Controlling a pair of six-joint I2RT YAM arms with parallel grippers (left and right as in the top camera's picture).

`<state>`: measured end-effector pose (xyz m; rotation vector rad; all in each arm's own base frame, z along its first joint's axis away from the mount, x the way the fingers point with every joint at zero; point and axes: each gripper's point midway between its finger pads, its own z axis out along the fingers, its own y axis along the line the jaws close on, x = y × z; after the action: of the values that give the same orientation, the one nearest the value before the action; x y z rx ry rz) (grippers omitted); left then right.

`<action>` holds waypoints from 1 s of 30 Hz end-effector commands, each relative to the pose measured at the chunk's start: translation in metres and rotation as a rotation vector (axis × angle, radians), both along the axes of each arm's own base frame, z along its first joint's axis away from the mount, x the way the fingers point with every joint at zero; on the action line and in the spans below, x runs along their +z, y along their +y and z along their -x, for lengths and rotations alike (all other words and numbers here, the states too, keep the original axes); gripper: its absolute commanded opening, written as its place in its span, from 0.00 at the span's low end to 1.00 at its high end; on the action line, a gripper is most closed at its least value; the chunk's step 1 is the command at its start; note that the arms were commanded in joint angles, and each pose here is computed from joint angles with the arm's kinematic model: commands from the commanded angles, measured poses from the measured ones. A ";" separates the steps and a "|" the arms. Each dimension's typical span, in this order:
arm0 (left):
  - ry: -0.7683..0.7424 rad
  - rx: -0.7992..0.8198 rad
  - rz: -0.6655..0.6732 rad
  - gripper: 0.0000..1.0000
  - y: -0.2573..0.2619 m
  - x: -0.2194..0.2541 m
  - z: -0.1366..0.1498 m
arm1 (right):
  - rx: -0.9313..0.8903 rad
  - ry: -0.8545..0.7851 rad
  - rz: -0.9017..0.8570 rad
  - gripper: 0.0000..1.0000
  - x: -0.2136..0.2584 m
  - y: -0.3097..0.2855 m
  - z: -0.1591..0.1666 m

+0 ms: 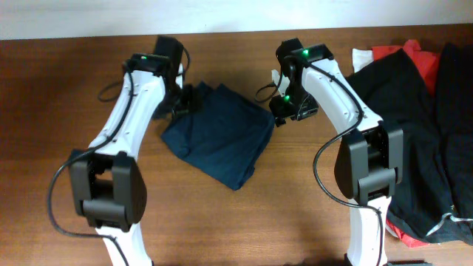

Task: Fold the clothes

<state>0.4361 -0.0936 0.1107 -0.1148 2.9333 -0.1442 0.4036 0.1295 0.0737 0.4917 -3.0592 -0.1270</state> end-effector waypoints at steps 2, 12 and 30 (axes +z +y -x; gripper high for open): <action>-0.097 -0.279 -0.088 0.97 0.003 -0.018 -0.032 | -0.006 0.001 0.017 0.64 0.007 -0.002 0.001; 0.182 -0.284 -0.133 0.01 0.017 -0.126 -0.007 | -0.021 0.026 0.025 0.64 0.008 -0.009 0.005; 0.030 0.440 -0.902 0.63 0.351 0.041 -0.017 | -0.166 0.091 0.038 0.63 0.009 -0.064 0.009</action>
<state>0.4481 0.2468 0.1130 -0.5633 2.7115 1.1701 0.3922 0.0695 0.0785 0.2408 -2.9902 -0.1117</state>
